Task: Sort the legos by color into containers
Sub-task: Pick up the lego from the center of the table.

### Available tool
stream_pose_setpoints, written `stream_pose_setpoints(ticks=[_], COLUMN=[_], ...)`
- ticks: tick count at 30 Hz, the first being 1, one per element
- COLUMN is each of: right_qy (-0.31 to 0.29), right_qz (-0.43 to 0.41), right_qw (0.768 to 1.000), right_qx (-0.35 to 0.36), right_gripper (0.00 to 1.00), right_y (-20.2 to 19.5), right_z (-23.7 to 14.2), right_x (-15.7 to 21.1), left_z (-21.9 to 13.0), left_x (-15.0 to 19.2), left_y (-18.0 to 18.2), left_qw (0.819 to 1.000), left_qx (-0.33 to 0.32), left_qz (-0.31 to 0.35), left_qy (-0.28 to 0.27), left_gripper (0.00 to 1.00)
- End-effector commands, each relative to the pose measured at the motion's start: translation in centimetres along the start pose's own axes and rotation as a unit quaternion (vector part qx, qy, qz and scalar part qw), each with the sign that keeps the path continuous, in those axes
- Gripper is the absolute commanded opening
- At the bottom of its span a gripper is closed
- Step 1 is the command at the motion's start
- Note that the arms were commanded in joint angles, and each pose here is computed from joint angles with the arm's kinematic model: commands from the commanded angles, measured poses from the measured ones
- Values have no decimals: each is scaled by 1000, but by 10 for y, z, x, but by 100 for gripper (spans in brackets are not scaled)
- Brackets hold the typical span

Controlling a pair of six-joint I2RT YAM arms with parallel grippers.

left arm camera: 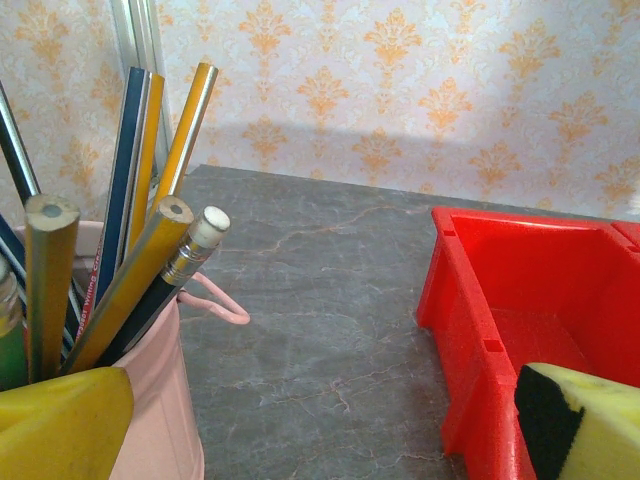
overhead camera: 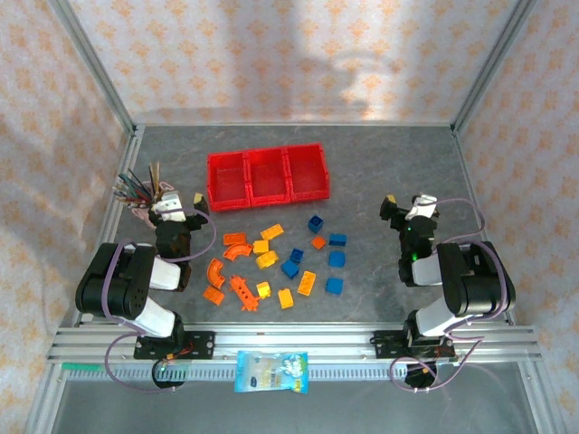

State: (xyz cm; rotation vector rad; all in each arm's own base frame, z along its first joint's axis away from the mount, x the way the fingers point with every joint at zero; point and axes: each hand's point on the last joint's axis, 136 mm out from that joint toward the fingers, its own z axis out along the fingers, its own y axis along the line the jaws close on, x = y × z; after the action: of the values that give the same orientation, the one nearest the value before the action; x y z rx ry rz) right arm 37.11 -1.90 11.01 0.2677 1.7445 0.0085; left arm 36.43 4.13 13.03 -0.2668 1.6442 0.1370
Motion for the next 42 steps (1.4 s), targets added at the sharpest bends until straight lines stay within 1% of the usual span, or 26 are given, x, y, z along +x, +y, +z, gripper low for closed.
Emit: stream_pose_setpoints(ticks=[1, 9, 14, 17, 20, 21, 22, 23, 24, 27, 30, 33, 36, 39, 42], right_qy=[-24, -22, -34, -39, -41, -32, -37, -29, -11, 51, 87, 87, 110, 140, 168], right_qz=[-4, -4, 5, 32, 74, 96, 129, 164, 198, 217, 230, 237, 232, 215, 201], right_qw=[1000, 1000, 999, 999, 996, 995, 991, 986, 980, 975, 969, 967, 966, 965, 963], right_qx=[-6, -7, 8, 21, 7, 6, 7, 16, 26, -13, -7, -19, -31, -47, -62], right_gripper=[100, 100, 100, 100, 100, 100, 100, 100, 100, 100, 100, 100, 100, 100, 100], right_y=[4, 6, 3, 0, 7, 8, 9, 7, 5, 24, 26, 29, 36, 48, 61], right_z=[1, 2, -6, -9, -13, -11, -14, -14, -13, -7, -4, -10, -13, -17, -23], right_x=[-14, -20, -41, -59, -78, -78, -89, -90, -87, -75, -64, -65, -60, -54, -47], left_z=[4, -5, -17, -24, -29, -31, -33, -35, -38, -49, -51, -51, -52, -55, -64], left_x=[-6, -25, -38, -51, -68, -74, -76, -80, -80, -83, -82, -83, -83, -80, -76], left_y=[-5, -6, -4, -4, 0, 2, 6, 8, 11, 21, 17, 5, -10, -32, -64], left_qw=[1000, 1000, 999, 998, 996, 993, 988, 985, 982, 969, 964, 964, 964, 961, 956], left_qx=[12, 18, 20, 22, 15, 8, -2, -7, -11, -23, -16, 7, 36, 75, 121], left_qz=[2, -4, -24, -43, -85, -114, -147, -167, -183, -240, -263, -264, -261, -256, -245], left_qy=[-7, -12, -16, -26, -38, -41, -37, -38, -38, -60, -38, -2, 40, 78, 106], left_gripper=[99, 99, 100, 99, 99, 100, 100, 100, 100, 99, 99, 99, 99, 99, 99])
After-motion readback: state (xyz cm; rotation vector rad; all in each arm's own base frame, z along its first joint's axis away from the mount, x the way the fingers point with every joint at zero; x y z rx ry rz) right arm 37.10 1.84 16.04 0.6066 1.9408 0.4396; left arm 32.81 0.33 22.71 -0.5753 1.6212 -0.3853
